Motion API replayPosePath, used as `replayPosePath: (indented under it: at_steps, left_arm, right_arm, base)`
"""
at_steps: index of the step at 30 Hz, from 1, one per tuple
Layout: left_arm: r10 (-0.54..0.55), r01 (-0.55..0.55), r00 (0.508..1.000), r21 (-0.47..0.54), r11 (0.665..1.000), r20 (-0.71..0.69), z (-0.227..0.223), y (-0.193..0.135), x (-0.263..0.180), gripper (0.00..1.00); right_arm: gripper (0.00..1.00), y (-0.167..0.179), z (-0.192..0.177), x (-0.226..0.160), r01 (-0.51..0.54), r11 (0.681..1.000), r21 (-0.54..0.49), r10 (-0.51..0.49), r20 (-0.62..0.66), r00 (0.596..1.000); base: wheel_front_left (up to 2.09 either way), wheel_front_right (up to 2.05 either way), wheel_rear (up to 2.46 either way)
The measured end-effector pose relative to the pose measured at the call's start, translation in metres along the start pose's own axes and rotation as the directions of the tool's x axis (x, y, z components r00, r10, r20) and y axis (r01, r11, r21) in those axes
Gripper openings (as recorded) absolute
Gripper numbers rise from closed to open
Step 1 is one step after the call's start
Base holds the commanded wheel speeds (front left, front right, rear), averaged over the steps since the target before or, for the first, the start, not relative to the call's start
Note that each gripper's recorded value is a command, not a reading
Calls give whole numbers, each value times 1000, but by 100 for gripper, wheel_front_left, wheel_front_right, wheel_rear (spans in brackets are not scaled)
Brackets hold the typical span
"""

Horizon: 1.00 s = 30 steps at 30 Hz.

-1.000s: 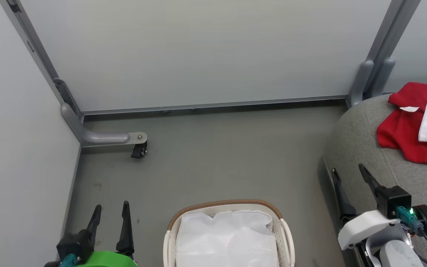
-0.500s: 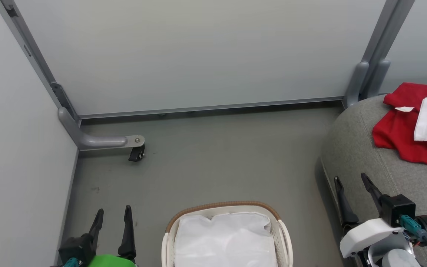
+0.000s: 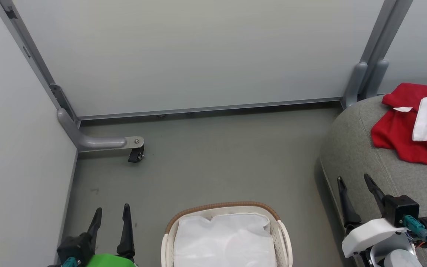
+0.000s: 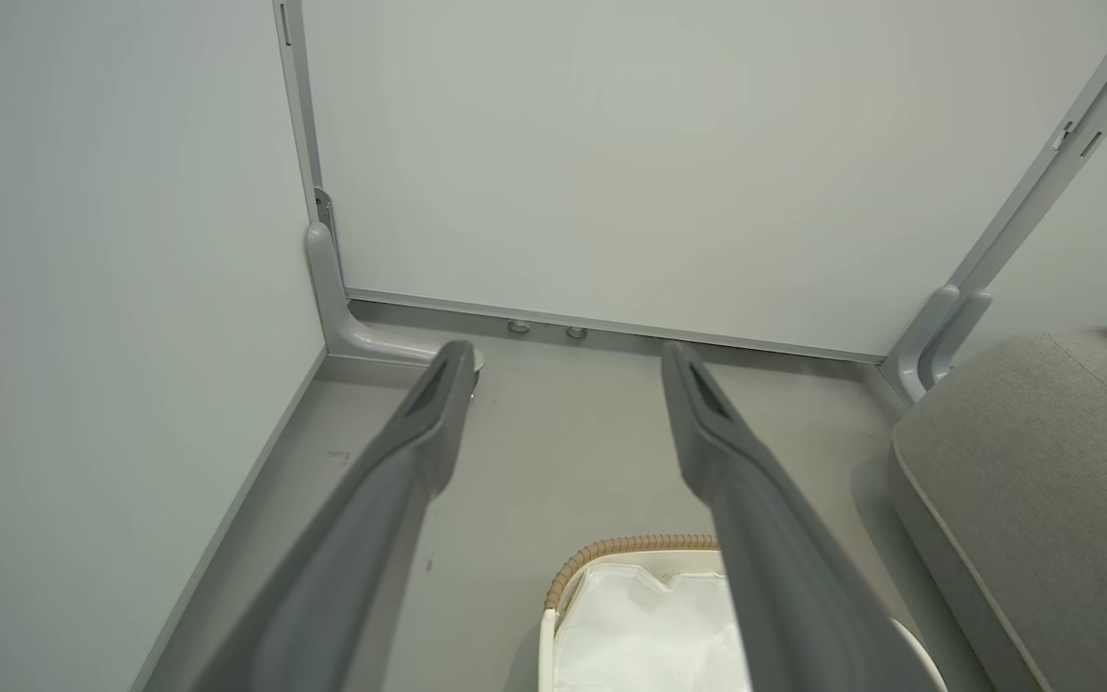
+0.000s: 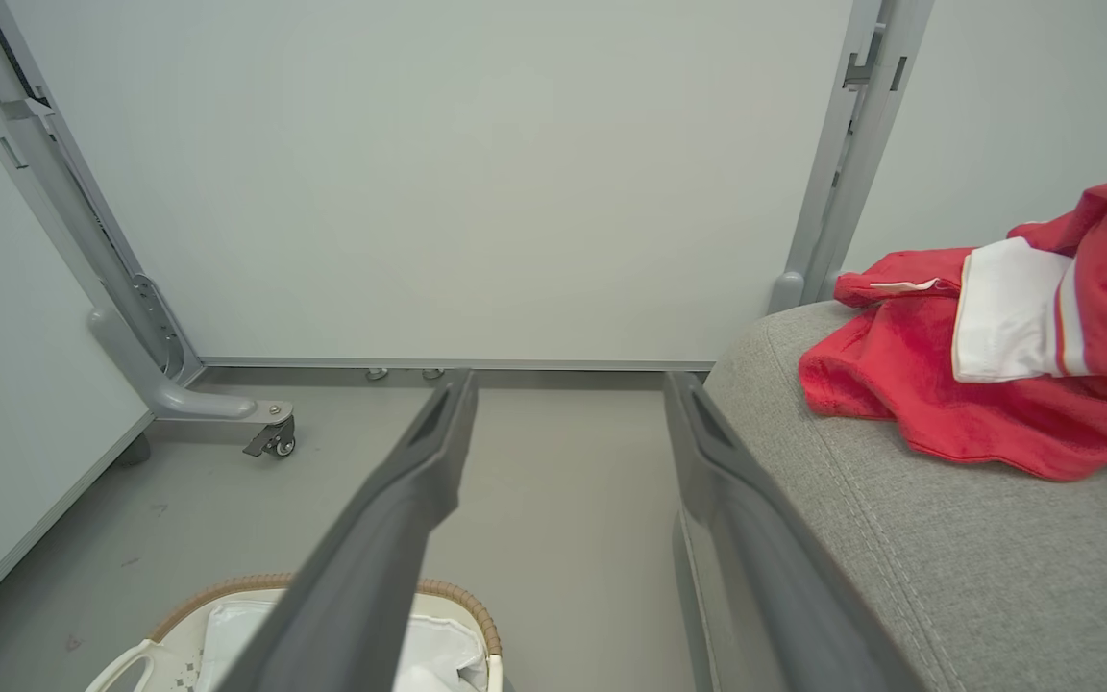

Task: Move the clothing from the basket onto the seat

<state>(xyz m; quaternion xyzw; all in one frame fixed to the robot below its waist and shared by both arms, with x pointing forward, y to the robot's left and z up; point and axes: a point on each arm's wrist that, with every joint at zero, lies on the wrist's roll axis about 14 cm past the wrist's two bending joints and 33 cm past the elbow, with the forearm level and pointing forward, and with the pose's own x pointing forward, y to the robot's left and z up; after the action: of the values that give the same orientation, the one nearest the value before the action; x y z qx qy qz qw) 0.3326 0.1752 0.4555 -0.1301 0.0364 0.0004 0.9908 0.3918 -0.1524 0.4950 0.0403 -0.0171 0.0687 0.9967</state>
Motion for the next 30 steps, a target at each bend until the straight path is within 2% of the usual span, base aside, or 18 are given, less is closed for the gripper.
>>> replayPosePath:
  at_steps: [5,6,10,21,25,26,30]
  left_arm:
    - [-1,1,1000,3,1000,2,1,0,0,100]
    - [2,-2,1000,1,1000,-6,-2,1,-1,0]
    - [12,-12,999,-5,1000,-40,-12,3,-4,0]
    - [66,-78,995,-186,980,-70,-14,14,-2,0]
    - [76,-93,994,-249,964,-77,-13,16,-1,0]
    - [85,-105,993,-306,946,-78,-11,18,1,0]
    - [91,-113,993,-363,925,-76,-8,20,4,0]
  right_arm:
    - [100,0,-1,0,2,1000,3,-2,-2,1000]
    - [0,0,-3,0,2,1000,5,-2,-9,1000]
    - [0,1,-20,-7,9,1000,20,-7,-64,998]
    - [0,-11,-22,-9,88,971,223,-70,-90,994]
    - [0,-13,-21,-9,108,950,293,-84,-92,992]
    - [0,-16,-20,-9,124,926,356,-96,-94,991]
    - [0,-18,-19,-9,139,899,416,-107,-98,989]
  base:
    - [0,0,0]
    - [0,0,0]
    - [0,0,0]
    - [0,0,0]
    - [0,0,0]
    - [0,0,0]
    - [0,0,0]
